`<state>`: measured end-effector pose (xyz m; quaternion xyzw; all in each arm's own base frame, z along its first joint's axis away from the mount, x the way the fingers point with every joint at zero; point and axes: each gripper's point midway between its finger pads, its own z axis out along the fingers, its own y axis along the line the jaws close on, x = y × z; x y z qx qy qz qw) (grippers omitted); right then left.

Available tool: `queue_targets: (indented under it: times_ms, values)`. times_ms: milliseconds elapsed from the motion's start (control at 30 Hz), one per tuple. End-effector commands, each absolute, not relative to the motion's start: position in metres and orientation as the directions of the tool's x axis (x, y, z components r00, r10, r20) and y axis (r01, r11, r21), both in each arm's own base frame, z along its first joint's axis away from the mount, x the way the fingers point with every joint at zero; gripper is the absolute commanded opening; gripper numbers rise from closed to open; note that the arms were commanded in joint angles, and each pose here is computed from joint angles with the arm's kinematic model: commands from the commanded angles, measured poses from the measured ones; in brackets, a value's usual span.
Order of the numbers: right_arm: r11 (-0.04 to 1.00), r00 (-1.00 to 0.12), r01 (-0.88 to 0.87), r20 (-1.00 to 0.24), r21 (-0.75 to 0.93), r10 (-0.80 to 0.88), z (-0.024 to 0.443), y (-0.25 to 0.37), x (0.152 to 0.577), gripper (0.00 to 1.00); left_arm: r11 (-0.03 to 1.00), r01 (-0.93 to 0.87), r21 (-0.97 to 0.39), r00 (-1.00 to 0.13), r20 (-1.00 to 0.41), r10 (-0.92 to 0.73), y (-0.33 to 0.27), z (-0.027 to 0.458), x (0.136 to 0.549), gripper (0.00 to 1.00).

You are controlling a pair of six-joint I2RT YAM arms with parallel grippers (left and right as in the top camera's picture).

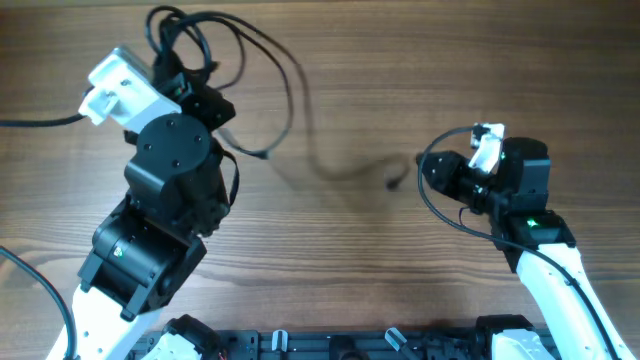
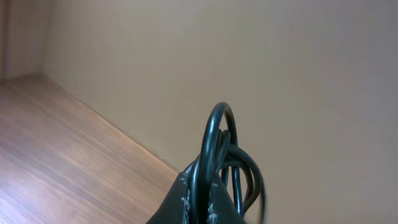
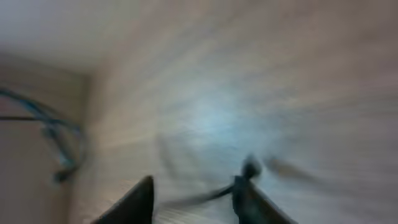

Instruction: Untangle cables

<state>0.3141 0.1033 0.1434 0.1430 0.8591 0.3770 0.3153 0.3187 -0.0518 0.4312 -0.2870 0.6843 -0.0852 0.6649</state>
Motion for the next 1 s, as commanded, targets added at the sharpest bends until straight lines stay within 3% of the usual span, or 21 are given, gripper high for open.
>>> queue_targets:
  times_ms: [0, 100, 233, 433, 600, 700, 967]
  values:
    - [0.556, -0.789, -0.064, -0.383, 0.829, 0.481, 0.168, 0.124, 0.312, 0.56, 0.814, -0.2, -0.546, -0.008, -0.83, -0.558, -0.067, 0.432, 0.317, 0.04]
    - [0.496, -0.788, -0.196, -0.437, 0.846, 0.434, 0.192, 0.137, 0.311, 0.67, 0.819, -0.228, -0.526, -0.048, -0.834, -0.549, -0.066, 0.419, 0.315, 0.04]
    - [0.392, -0.756, -0.4, -0.54, 0.828, 0.369, 0.232, 0.153, 0.305, 0.82, 0.846, -0.146, -0.513, -0.187, -0.825, -0.533, -0.092, 0.401, 0.318, 0.04]
    - [0.284, -0.736, -0.52, -0.591, 0.806, 0.33, 0.265, 0.163, 0.293, 0.93, 0.831, 0.143, -0.538, -0.515, -0.757, -0.402, -0.179, 0.361, 0.323, 0.04]
    - [0.243, -0.721, -0.584, -0.632, 0.775, 0.283, 0.274, 0.167, 0.283, 0.95, 0.789, 0.391, -0.474, -0.649, -0.75, -0.129, -0.233, 0.323, 0.317, 0.04]
    - [0.259, -0.655, -0.658, -0.707, 0.707, 0.265, 0.279, 0.168, 0.283, 0.95, 0.755, 0.491, -0.435, -0.641, -0.767, -0.026, -0.245, 0.318, 0.31, 0.04]
    - [0.286, -0.388, -0.866, -0.912, 0.411, 0.134, 0.279, 0.171, 0.273, 0.92, 0.693, 0.703, -0.158, -0.451, -0.853, 0.262, -0.234, 0.322, 0.282, 0.04]
